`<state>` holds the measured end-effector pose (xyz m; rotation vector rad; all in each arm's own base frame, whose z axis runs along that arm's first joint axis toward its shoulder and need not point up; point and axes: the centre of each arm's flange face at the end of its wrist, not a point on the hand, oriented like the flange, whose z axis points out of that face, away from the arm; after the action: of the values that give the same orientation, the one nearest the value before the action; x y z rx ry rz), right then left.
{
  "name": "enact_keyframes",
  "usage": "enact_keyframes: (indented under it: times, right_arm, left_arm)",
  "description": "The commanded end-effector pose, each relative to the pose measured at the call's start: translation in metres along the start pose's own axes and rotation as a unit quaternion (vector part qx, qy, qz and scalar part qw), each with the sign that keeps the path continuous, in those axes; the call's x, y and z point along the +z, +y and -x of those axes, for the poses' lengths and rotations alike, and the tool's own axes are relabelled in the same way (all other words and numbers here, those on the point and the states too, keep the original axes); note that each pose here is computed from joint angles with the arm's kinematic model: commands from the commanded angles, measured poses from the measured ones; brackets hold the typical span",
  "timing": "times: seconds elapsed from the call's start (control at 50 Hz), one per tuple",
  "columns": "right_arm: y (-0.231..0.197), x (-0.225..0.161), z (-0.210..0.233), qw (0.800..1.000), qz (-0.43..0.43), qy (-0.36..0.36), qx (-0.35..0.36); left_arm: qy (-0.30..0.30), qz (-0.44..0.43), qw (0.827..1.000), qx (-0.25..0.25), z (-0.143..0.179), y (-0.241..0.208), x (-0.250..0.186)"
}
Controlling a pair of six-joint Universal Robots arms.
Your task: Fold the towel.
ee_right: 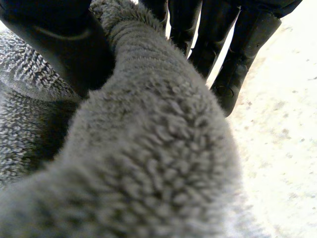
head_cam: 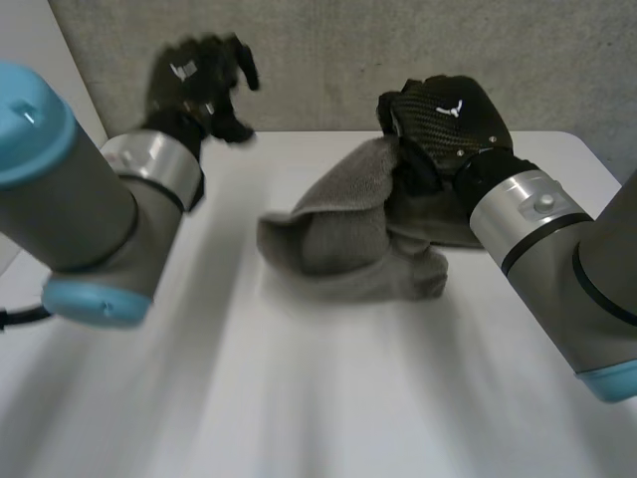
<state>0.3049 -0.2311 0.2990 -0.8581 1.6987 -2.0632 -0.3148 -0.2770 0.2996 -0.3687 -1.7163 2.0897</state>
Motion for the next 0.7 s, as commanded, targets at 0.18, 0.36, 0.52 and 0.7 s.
enact_keyframes:
  times: [0.18,0.36,0.52,0.7]
  right_arm:
    - [0.008,-0.008,-0.003,0.999,0.029,0.025,-0.001]
    - [0.019,-0.008,-0.009,0.998,0.047,0.043,-0.001]
    - [0.026,-0.009,-0.013,0.997,0.058,0.049,-0.002]
    - [0.034,-0.013,-0.016,0.996,0.074,0.052,0.000]
  left_arm:
    - [-0.003,0.142,0.977,-0.158,-0.013,0.059,-0.039]
    - [0.011,0.222,0.960,-0.173,-0.017,0.070,-0.060]
    - [0.007,0.242,0.956,-0.169,-0.014,0.077,-0.072]
    - [0.000,0.248,0.954,-0.167,-0.008,0.084,-0.071]
